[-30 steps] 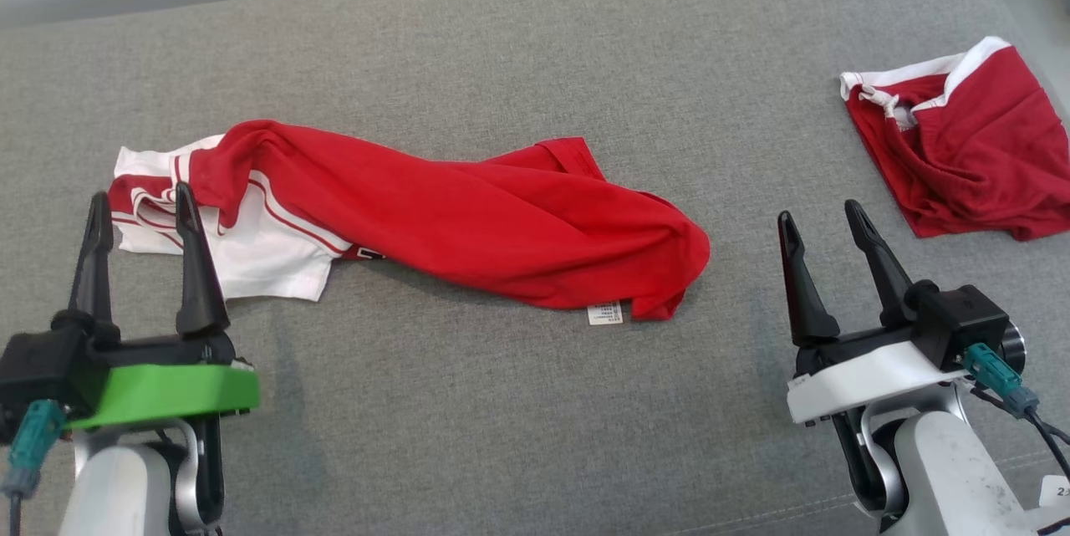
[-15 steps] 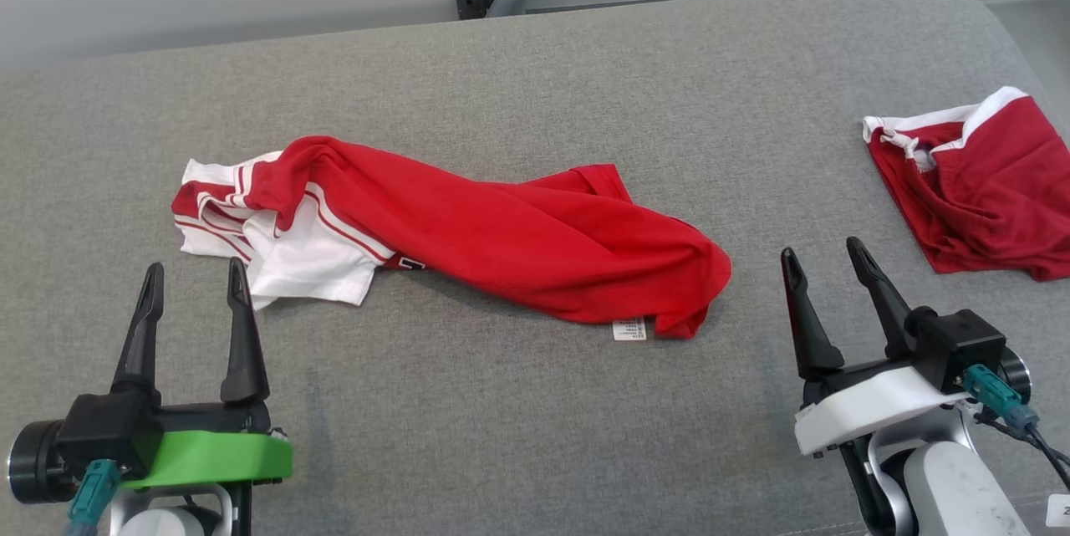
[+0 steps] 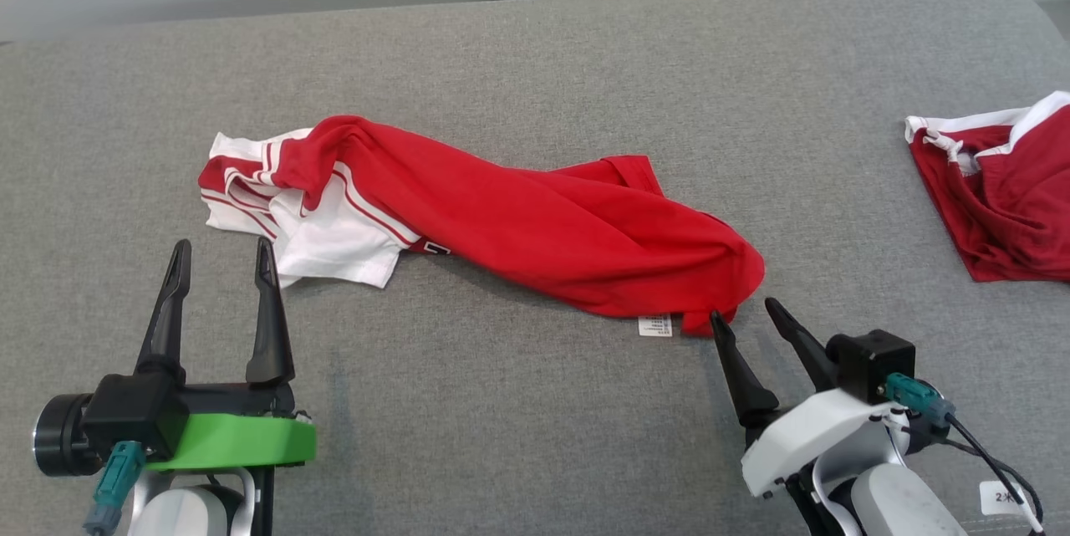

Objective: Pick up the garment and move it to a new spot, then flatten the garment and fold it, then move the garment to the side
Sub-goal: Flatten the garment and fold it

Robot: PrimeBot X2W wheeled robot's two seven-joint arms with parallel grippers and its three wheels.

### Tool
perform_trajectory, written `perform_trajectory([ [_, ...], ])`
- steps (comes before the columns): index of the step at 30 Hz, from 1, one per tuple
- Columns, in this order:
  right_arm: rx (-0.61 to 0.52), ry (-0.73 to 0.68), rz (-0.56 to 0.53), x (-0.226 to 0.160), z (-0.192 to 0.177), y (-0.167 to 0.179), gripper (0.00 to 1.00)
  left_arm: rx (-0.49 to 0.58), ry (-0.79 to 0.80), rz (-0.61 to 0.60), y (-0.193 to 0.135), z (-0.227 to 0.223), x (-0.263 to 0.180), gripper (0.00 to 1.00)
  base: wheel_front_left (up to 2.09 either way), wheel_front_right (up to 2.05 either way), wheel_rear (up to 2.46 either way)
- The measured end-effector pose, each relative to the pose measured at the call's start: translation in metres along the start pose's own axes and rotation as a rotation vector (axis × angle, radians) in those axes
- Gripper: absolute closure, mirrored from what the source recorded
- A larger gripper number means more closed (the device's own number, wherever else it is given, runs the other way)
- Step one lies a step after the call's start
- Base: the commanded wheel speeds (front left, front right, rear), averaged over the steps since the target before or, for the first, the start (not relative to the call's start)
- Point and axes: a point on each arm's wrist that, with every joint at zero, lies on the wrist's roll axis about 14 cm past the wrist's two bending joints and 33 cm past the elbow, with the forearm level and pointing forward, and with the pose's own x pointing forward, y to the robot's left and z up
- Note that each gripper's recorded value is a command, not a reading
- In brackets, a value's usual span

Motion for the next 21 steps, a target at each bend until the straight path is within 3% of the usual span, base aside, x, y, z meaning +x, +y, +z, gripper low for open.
perform_trajectory([
  [1,0.000,0.000,0.000,0.000,0.000,0.000,0.00,0.000,0.000,0.000,0.000,0.000,0.000,0.00,0.00,0.00,0.00],
  [2,0.004,-0.001,0.011,0.008,0.000,0.002,0.55,-0.001,0.002,0.001,0.000,-0.001,0.001,0.00,0.00,0.00,0.00],
  [3,0.002,0.004,0.016,0.012,-0.001,0.002,0.55,-0.002,0.003,0.003,0.000,-0.002,0.001,0.00,0.00,0.00,0.00],
  [4,0.004,0.009,0.022,0.014,-0.002,0.003,0.83,-0.001,0.005,0.004,0.001,-0.003,0.002,0.00,0.00,0.00,0.00],
  [5,0.003,0.013,0.029,0.017,-0.003,0.004,1.00,-0.002,0.008,0.007,0.001,-0.004,0.002,0.00,0.00,0.00,0.00],
  [12,-0.045,-0.033,0.036,0.024,0.016,-0.008,1.00,-0.009,0.017,0.010,0.000,-0.009,0.004,0.00,0.00,0.00,0.00],
  [21,-0.148,-0.130,0.054,0.056,0.081,-0.031,1.00,-0.019,0.006,-0.004,-0.004,-0.012,0.020,0.00,0.00,0.00,0.00],
])
